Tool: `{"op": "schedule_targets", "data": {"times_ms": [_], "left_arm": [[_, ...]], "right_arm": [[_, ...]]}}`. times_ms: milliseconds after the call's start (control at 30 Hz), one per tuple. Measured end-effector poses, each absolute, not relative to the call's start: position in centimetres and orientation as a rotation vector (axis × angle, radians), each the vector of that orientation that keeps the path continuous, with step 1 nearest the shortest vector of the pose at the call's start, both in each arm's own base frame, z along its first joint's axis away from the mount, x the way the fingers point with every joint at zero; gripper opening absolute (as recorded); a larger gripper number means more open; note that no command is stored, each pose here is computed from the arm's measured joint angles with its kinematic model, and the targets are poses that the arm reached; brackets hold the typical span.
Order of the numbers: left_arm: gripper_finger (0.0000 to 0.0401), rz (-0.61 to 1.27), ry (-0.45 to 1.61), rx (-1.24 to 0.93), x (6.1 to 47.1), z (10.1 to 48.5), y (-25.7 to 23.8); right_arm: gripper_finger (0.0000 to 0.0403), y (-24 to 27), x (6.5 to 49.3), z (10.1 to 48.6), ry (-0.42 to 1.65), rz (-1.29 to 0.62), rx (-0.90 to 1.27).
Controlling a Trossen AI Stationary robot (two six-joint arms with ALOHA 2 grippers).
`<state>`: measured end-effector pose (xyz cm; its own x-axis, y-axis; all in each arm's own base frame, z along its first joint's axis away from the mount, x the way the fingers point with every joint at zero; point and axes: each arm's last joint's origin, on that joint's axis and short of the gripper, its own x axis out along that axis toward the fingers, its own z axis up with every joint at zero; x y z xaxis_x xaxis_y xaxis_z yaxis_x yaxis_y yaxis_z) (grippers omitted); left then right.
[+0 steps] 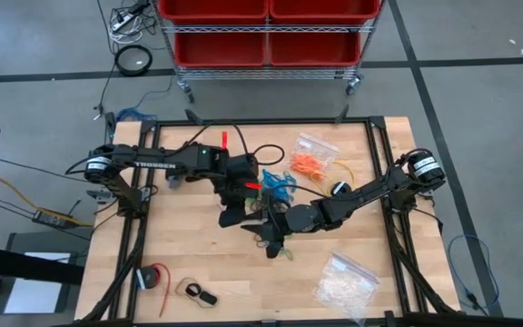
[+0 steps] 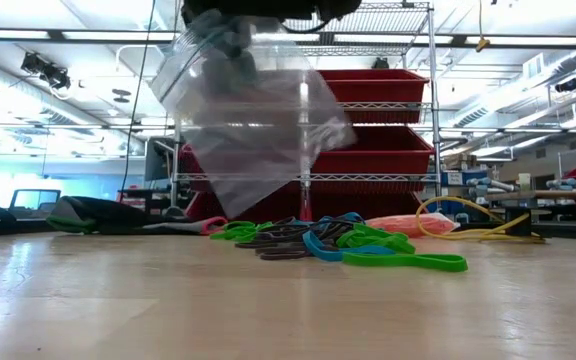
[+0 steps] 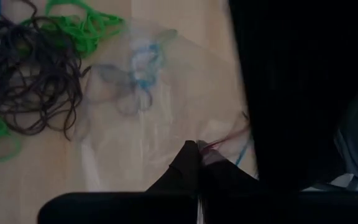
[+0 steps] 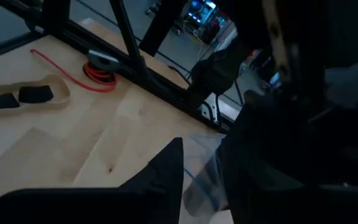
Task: Sort rubber bands
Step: Open the transparent zip bag
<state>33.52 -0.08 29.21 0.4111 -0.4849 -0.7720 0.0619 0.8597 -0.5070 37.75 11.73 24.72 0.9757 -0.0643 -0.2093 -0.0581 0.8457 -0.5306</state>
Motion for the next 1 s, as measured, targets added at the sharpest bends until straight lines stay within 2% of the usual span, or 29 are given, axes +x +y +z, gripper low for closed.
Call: {"op": "schedule_targets", "data": {"times_ms": [333, 800, 900, 1000], "left_arm": [[0.0005, -0.385, 1.088, -0.442, 33.6, 29.3, -0.2], [0.0005, -0.435, 1.055, -0.464, 33.8, 29.5, -0.3], [0.0005, -0.431, 1.056, -0.463, 33.8, 29.5, -0.2], [0.0005, -0.43, 1.055, -0.461, 33.8, 29.5, -0.2]], "right_arm": [[0.0104, 12.4, 37.5, 24.7, 0.22, 0.053, -0.58], [0.0097, 12.0, 37.6, 24.1, 0.274, -0.007, -0.585], [0.0085, 12.0, 37.5, 23.9, 0.301, -0.025, -0.586], [0.0057, 12.2, 37.3, 23.6, 0.337, -0.047, -0.601]]}}
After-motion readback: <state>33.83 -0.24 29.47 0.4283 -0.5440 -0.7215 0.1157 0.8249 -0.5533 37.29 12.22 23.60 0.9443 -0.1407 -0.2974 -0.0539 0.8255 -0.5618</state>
